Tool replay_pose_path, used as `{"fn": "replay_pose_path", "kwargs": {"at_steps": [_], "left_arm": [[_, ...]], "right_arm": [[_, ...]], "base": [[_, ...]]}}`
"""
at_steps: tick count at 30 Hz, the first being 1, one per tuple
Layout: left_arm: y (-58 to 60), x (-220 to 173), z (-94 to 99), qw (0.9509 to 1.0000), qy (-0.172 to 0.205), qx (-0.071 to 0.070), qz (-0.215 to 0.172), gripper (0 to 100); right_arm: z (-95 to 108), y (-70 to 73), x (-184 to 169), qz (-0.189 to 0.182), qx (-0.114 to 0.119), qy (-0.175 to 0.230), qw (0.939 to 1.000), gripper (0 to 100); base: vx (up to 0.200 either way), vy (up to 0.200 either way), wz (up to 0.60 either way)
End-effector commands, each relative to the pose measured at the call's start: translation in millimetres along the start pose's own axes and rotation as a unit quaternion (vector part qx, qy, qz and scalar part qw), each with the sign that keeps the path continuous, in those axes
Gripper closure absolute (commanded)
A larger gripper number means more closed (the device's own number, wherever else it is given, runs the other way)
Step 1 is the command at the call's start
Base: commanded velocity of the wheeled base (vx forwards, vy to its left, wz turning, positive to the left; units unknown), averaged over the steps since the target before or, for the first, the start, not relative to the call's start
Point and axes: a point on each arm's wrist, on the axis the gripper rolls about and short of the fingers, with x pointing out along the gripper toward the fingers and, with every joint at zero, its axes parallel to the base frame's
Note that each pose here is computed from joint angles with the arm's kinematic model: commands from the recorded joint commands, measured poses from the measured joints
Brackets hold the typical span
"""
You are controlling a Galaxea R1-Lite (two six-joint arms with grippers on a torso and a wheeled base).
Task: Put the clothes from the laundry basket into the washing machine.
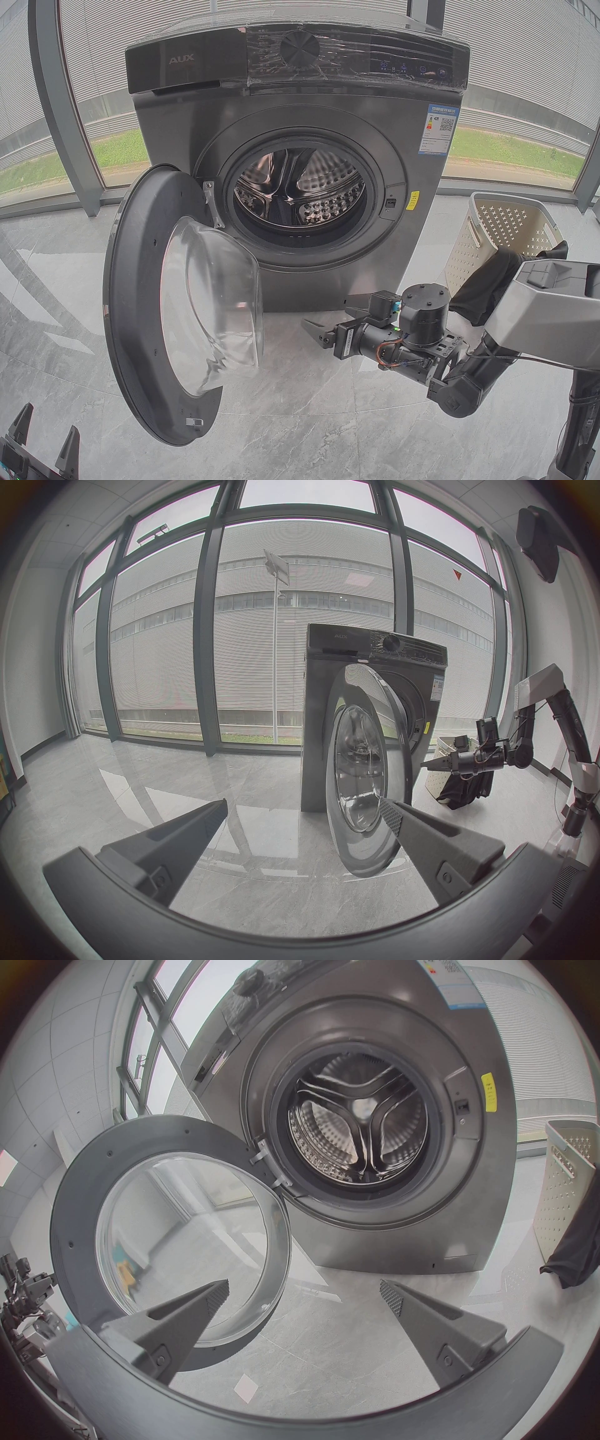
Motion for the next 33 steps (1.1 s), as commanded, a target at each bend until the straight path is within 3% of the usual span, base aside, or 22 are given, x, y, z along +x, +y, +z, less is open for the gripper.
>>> {"fn": "replay_pose_path", "kwargs": {"at_steps": [1, 8, 14, 25, 26, 33], "left_arm": [[0.2, 0.2, -5.2, 1.0000, 0.001, 0.000, 0.000, 0], [0.2, 0.2, -5.2, 1.0000, 0.001, 0.000, 0.000, 0], [0.2, 0.2, -5.2, 1.0000, 0.001, 0.000, 0.000, 0], [0.2, 0.2, -5.2, 1.0000, 0.001, 0.000, 0.000, 0], [0.2, 0.0, -5.3, 1.0000, 0.001, 0.000, 0.000, 0], [0.2, 0.2, -5.2, 1.0000, 0.001, 0.000, 0.000, 0]], "right_arm": [[-13.3, -0.4, 17.7, 0.003, 0.000, 0.016, 0.9999, 0], [-31.5, 5.7, 37.8, 0.024, -0.003, 0.028, 0.9993, 0], [-39.5, 19.3, 45.8, 0.044, -0.007, 0.031, 0.9985, 0], [-47.0, 36.5, 62.9, 0.067, -0.011, 0.023, 0.9974, 0], [-51.0, 45.4, 67.7, 0.077, -0.013, 0.020, 0.9968, 0], [-53.5, 56.7, 79.0, 0.090, -0.011, -0.001, 0.9959, 0]], "base": [[0.000, 0.000, 0.00], [0.000, 0.000, 0.00], [0.000, 0.000, 0.00], [0.000, 0.000, 0.00], [0.000, 0.000, 0.00], [0.000, 0.000, 0.00]]}}
